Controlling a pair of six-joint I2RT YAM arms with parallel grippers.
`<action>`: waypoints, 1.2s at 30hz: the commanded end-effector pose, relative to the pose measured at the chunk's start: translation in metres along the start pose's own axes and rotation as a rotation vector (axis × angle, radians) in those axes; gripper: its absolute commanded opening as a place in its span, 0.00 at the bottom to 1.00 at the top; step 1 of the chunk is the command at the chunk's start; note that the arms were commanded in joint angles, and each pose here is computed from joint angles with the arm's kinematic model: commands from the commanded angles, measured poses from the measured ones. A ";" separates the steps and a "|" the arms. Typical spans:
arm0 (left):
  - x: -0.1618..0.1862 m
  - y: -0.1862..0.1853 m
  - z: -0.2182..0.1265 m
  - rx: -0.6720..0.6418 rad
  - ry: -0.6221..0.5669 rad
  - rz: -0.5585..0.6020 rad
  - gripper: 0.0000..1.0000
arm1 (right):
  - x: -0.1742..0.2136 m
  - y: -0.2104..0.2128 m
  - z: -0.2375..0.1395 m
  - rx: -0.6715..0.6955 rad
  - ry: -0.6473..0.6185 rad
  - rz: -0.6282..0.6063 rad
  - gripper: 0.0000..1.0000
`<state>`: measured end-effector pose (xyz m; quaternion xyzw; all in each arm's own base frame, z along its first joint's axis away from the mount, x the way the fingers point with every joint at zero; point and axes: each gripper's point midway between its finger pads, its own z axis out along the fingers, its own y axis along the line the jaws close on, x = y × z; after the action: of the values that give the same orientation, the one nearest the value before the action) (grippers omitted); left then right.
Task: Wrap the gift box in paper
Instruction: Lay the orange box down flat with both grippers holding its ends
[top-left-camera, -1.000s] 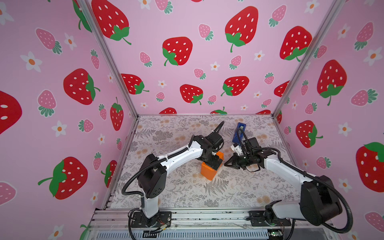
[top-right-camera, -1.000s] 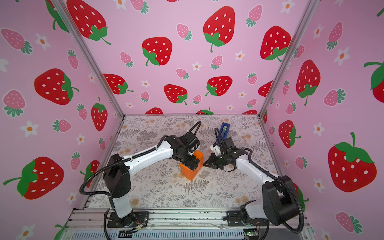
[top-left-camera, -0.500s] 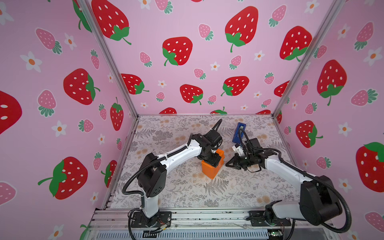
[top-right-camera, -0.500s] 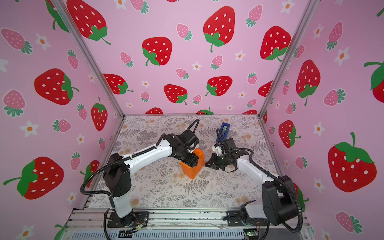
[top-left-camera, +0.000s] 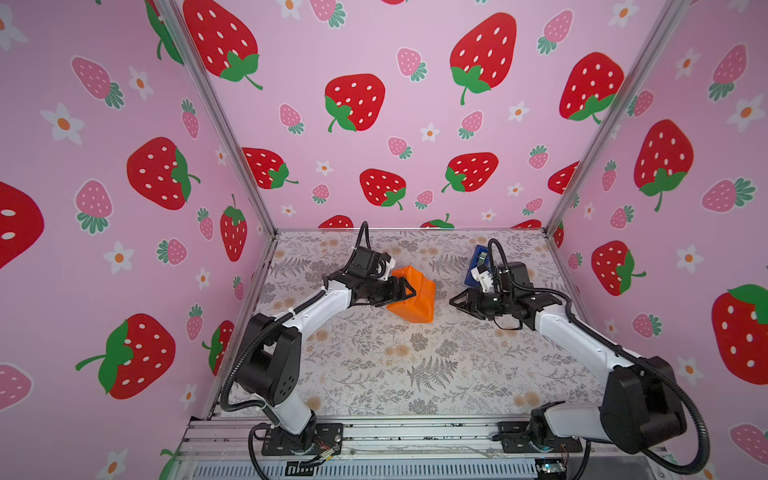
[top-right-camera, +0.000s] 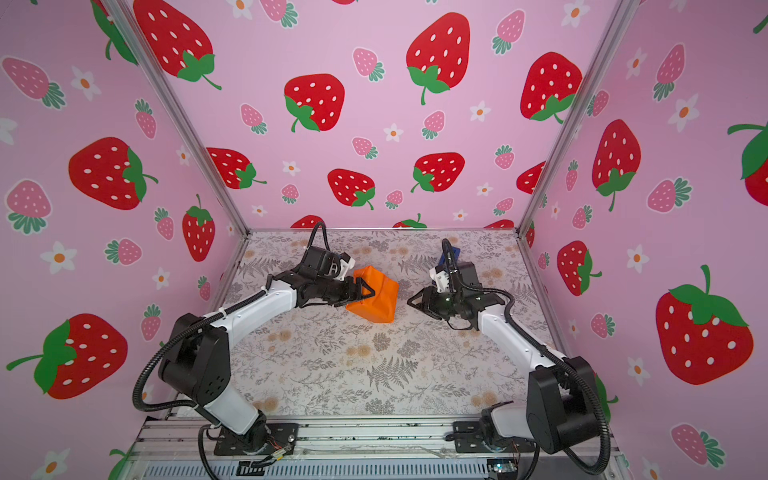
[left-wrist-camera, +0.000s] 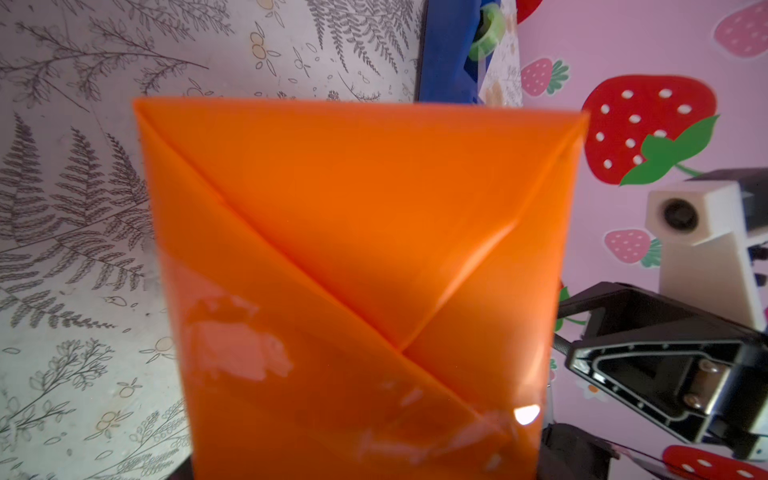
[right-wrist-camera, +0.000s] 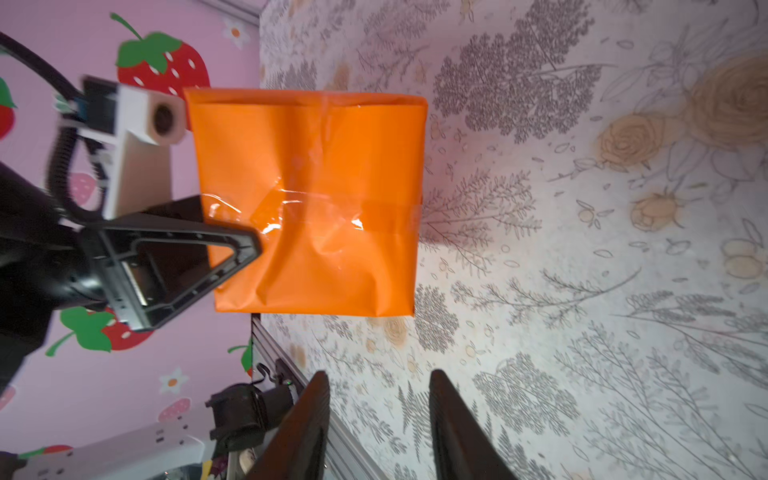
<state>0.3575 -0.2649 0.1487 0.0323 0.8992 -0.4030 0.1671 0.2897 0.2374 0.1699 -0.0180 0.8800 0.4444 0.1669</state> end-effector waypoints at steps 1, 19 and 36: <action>-0.027 -0.024 -0.003 0.205 -0.073 -0.032 0.65 | -0.034 0.022 0.002 -0.075 -0.096 -0.046 0.51; -0.012 0.046 0.053 0.227 -0.032 -0.237 0.70 | -0.054 0.039 0.079 -0.290 0.059 -0.009 0.61; 0.005 0.099 0.015 -0.082 0.003 -0.169 0.99 | -0.011 -0.001 0.118 -0.208 0.180 0.082 0.61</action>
<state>0.3778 -0.2263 0.0564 -0.0708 0.8961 -0.4224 0.1163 0.3376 0.3261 0.1203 -0.0475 0.8354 0.5416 0.0808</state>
